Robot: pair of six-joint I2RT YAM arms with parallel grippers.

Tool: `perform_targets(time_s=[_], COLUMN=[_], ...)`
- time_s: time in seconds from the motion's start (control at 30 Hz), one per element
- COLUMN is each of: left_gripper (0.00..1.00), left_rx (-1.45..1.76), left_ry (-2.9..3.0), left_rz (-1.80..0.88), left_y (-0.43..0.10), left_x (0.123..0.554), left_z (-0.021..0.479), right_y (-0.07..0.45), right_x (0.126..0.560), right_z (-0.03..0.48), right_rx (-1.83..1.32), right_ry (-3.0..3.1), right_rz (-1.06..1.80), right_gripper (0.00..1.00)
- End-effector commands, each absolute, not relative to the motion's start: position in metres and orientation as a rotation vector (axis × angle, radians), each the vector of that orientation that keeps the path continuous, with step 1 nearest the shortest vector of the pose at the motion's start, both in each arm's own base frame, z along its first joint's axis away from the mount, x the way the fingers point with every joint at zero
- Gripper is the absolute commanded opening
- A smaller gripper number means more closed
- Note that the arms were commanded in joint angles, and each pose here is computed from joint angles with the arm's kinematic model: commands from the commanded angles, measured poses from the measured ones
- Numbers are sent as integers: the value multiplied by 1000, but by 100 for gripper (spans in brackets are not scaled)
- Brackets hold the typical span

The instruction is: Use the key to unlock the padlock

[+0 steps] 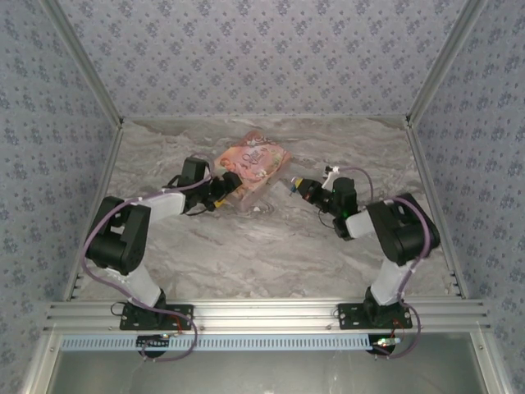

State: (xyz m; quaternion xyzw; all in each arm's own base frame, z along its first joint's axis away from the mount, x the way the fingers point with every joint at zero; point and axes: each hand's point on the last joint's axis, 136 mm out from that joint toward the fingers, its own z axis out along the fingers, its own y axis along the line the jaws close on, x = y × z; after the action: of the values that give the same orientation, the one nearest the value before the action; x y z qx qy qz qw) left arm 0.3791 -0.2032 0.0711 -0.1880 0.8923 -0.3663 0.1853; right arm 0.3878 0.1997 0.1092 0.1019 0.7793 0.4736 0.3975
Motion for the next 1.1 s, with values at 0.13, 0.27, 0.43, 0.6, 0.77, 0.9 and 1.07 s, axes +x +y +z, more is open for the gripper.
perform_targets(time_s=[0.13, 0.27, 0.43, 0.6, 0.77, 0.9, 1.07], left_gripper=[99, 100, 99, 99, 99, 100, 100], left_rx=[-454, -421, -406, -413, -463, -477, -458], left_ry=[2519, 2481, 2438, 2368, 2235, 2036, 1850], left_rz=[-891, -861, -853, -762, -557, -236, 50], left_y=[-179, -174, -165, -139, -87, -31, 15], left_x=[375, 377, 377, 372, 360, 346, 321], left_z=[94, 117, 136, 156, 173, 187, 185], right_y=[230, 244, 243, 207, 139, 75, -3], right_x=[296, 269, 275, 294, 321, 336, 344], right_z=[68, 47, 50, 73, 107, 133, 136], right_rx=[-44, -87, -55, -55, -14, 19, 172], right_ry=[2427, 2545, 2512, 2447, 2341, 2224, 2072], right_rz=[1104, 1146, 1131, 973, 723, 370, 110], right_gripper=[0, 3, 33, 50, 57, 73, 92])
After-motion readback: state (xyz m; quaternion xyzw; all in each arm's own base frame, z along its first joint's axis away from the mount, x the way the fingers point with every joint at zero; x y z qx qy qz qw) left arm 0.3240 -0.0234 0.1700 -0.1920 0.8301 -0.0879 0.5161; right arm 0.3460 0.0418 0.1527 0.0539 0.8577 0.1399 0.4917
